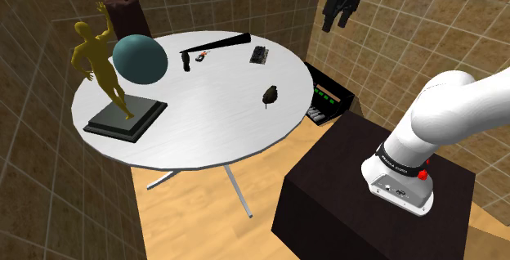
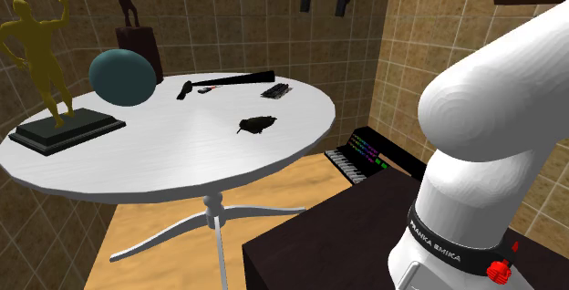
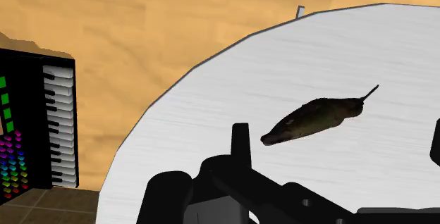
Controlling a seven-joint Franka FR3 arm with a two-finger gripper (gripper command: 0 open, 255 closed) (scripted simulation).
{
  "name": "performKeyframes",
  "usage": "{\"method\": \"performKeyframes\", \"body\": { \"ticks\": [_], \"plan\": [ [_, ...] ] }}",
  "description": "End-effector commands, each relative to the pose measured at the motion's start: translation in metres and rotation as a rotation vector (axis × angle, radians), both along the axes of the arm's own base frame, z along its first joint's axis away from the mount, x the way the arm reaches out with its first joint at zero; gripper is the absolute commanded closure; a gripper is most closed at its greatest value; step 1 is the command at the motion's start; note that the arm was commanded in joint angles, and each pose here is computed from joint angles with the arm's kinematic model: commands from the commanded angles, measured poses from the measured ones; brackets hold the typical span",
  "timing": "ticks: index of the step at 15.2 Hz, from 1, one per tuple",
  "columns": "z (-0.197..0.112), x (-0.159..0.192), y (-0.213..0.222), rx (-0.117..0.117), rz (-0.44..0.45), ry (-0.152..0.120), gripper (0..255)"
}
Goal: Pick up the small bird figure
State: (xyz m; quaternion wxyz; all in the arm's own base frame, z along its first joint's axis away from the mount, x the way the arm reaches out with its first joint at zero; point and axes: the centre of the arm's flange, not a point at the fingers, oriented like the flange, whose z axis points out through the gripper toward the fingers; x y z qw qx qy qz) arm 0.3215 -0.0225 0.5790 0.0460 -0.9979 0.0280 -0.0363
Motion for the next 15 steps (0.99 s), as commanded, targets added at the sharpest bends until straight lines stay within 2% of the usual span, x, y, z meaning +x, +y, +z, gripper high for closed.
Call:
{"method": "performKeyframes", "body": {
  "ticks": [1,15],
  "plan": [
    [0.000,0.000,0.000,0.000,0.000,0.000,0],
    [-0.145,0.123,0.072,-0.017,-0.508,0.252,0]
  ]
}}
